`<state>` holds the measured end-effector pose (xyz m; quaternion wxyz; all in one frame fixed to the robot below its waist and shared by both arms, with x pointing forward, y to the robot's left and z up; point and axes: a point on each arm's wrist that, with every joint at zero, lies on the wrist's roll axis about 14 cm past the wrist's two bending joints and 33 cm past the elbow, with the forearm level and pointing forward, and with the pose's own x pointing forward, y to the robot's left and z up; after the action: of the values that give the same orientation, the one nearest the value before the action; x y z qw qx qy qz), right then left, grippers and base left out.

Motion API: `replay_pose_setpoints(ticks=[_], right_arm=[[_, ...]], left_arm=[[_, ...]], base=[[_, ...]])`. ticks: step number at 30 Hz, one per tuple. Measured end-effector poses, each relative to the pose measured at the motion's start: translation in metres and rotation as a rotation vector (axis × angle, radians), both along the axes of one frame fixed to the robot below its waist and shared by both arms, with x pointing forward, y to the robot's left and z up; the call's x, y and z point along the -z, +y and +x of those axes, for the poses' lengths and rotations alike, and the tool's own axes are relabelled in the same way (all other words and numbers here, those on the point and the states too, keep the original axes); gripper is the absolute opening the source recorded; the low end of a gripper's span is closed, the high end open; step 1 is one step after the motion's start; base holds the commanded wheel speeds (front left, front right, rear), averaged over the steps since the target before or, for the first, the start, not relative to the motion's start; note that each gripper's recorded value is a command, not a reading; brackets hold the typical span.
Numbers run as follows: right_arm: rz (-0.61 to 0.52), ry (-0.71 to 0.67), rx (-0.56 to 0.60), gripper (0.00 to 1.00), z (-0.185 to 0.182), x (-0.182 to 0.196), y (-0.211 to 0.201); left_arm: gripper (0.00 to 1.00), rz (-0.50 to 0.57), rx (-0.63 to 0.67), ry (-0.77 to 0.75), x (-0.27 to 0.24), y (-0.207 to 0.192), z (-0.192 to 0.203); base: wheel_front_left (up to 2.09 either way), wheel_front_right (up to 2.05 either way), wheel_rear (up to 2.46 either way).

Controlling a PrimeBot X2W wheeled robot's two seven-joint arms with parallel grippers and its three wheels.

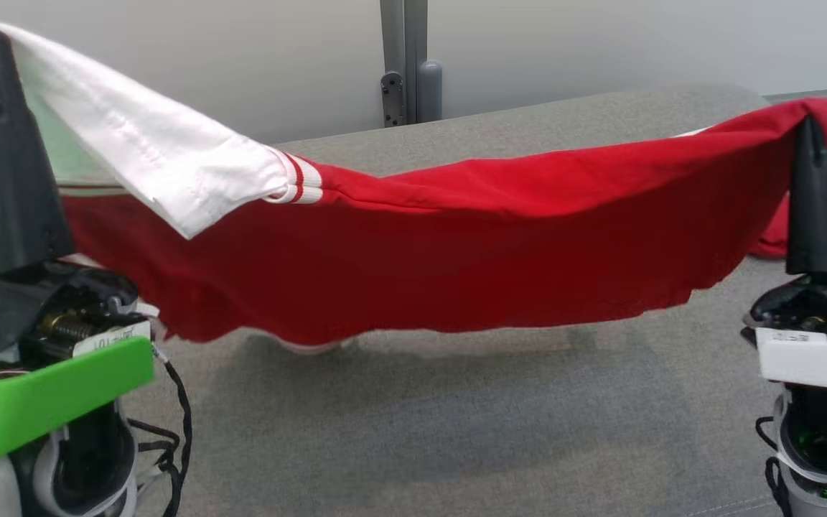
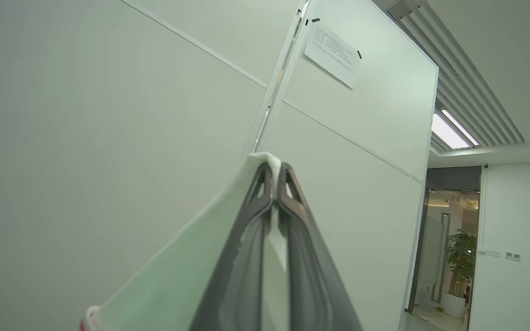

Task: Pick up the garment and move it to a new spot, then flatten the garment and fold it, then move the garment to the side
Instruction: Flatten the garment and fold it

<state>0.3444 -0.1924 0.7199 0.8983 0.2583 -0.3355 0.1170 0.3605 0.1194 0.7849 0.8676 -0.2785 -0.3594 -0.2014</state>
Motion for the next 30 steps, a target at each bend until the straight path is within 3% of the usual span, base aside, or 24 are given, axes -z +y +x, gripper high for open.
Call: replay_pose_setpoints(ticks=[6, 11, 17, 24, 30], right_arm=[[-0.026, -0.081, 0.027, 0.0, -0.017, -0.029, -0.007], [-0.031, -0.017, 0.012, 0.0, 0.002, -0.02, -0.004], [-0.043, 0.081, -0.063, 0.0, 0.075, -0.007, 0.012], [-0.125, 0.05, -0.053, 0.0, 0.184, -0.048, 0.034], [-0.153, 0.084, 0.023, 0.0, 0.256, -0.052, 0.037]], left_arm=[[0.0, 0.04, 0.046, -0.157, -0.045, -0.012, -0.023], [0.0, 0.106, 0.091, -0.122, -0.046, -0.028, 0.0], [0.0, 0.104, 0.147, 0.111, -0.018, -0.038, 0.09], [0.0, 0.158, -0.103, 0.124, -0.047, 0.0, 0.198], [0.0, 0.177, -0.23, 0.074, -0.06, 0.012, 0.249]], base=[[0.0, 0.0, 0.0], [0.0, 0.0, 0.0], [0.0, 0.0, 0.0], [0.0, 0.0, 0.0], [0.0, 0.0, 0.0]])
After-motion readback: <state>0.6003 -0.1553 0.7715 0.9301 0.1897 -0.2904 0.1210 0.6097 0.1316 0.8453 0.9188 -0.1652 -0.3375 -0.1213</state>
